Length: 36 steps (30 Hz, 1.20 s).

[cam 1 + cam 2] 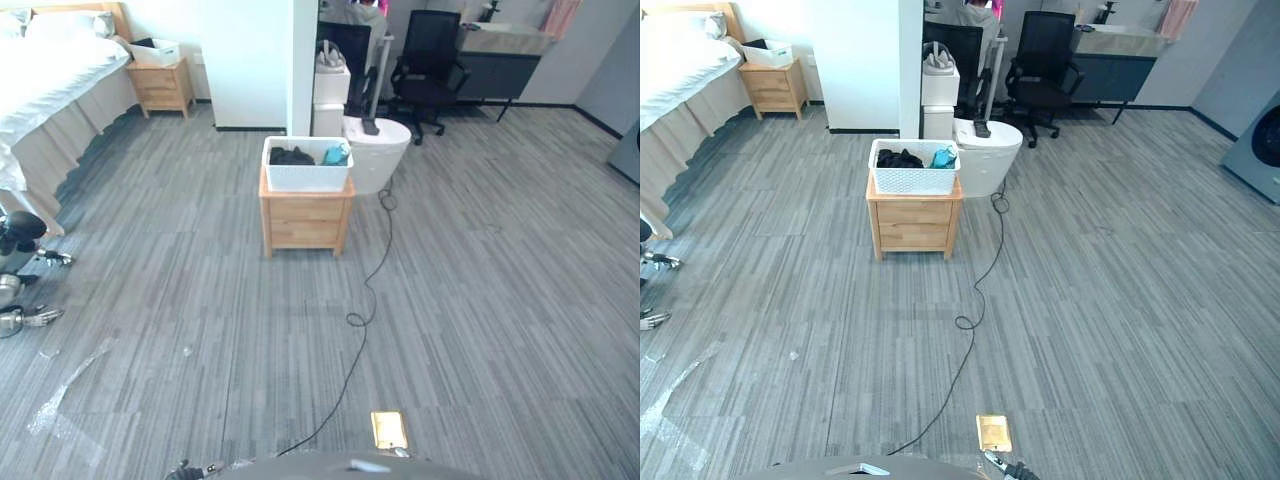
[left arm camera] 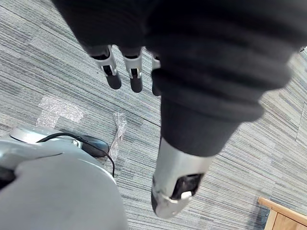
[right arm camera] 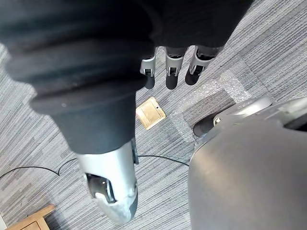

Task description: Pick up the laundry basket with both hands and put the clothes into the washing machine.

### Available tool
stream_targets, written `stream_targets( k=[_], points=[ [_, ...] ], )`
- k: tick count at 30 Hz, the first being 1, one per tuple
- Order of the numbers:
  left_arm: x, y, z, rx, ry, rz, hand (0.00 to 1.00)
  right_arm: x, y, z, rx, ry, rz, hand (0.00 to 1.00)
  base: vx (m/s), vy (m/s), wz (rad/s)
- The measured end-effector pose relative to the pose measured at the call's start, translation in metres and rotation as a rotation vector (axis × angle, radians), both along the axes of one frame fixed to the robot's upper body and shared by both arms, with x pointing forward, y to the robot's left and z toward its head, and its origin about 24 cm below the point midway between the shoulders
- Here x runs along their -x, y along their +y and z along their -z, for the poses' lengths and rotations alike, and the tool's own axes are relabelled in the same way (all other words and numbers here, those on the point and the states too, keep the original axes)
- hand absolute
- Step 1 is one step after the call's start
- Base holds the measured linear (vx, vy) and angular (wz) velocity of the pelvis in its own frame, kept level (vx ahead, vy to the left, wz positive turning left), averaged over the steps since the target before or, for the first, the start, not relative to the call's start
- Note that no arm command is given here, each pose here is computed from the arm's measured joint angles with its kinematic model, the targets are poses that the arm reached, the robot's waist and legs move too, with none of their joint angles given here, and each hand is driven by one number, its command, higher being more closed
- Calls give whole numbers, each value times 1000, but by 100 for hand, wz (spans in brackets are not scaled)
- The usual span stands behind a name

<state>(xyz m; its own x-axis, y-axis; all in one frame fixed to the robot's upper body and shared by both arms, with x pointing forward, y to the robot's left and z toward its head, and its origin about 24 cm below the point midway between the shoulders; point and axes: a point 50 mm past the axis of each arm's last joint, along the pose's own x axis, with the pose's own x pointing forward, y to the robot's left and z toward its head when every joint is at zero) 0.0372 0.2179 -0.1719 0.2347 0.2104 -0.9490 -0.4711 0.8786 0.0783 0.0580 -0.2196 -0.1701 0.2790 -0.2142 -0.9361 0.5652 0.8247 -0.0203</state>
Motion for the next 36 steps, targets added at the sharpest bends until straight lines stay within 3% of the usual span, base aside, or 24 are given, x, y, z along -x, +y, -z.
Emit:
stream_targets(
  k=[36],
  points=[
    [-1, -4, 1, 2, 10, 84, 0, -2, 0, 0, -6, 4, -4, 0, -14, -17, 1]
  ],
)
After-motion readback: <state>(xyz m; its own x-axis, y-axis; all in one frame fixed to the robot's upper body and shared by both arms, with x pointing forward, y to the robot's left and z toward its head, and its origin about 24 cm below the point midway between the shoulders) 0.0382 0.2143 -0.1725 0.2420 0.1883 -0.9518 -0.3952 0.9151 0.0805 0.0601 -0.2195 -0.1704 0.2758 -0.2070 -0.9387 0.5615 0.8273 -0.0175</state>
